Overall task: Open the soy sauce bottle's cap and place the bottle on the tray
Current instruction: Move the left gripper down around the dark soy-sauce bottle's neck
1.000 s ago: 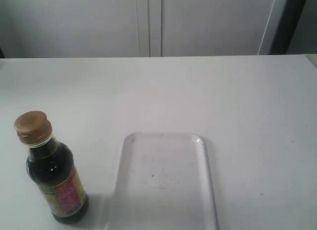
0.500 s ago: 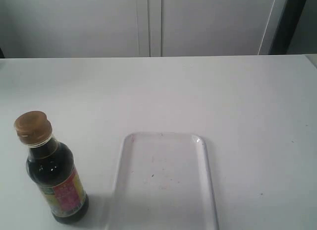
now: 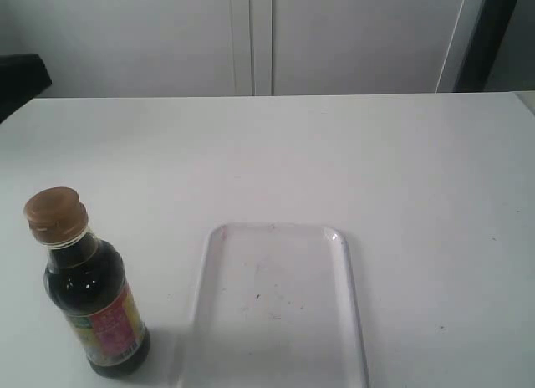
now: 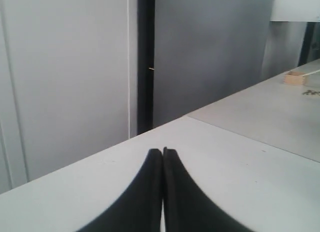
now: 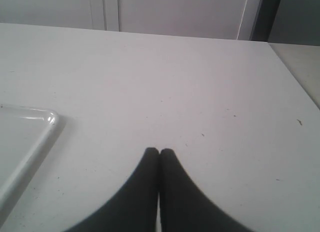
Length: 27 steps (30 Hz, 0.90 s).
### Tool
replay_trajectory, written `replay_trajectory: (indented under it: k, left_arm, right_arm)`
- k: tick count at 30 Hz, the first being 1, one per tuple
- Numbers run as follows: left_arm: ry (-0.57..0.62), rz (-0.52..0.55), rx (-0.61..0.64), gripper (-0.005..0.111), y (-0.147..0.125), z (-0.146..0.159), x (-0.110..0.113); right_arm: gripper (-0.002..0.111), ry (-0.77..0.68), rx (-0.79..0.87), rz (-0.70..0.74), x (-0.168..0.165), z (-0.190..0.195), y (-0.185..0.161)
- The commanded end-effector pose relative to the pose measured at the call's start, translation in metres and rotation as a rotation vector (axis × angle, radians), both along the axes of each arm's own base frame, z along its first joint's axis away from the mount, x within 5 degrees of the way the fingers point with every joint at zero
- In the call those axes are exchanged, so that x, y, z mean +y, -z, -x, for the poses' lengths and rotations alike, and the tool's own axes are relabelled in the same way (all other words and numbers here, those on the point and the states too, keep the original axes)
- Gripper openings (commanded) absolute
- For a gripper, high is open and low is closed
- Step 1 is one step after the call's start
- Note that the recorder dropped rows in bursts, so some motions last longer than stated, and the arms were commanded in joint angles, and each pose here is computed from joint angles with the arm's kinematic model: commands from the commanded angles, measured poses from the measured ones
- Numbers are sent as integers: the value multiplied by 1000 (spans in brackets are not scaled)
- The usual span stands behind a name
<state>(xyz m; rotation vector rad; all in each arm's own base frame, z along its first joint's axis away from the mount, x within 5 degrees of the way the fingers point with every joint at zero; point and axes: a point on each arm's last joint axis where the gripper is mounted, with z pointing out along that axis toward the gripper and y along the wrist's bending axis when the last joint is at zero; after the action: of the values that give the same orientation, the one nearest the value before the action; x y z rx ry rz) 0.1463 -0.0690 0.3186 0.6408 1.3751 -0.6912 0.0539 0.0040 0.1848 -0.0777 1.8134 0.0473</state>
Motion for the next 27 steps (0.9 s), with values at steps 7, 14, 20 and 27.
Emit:
replay_trajectory:
  k: [7, 14, 20, 27]
  left_arm:
    - [79, -23, 11, 11, 3, 1, -5]
    - [107, -7, 59, 83, 14, -14, -7]
    - [230, -100, 54, 93, 20, -3, -23]
    - [207, -121, 76, 93, 23, -5, -26]
  right_arm:
    - [0, 0, -10, 1, 0, 0, 1]
    - [0, 0, -10, 1, 0, 0, 1]
    - [0, 0, -10, 1, 0, 0, 1]
    - [0, 0, -10, 1, 0, 0, 1]
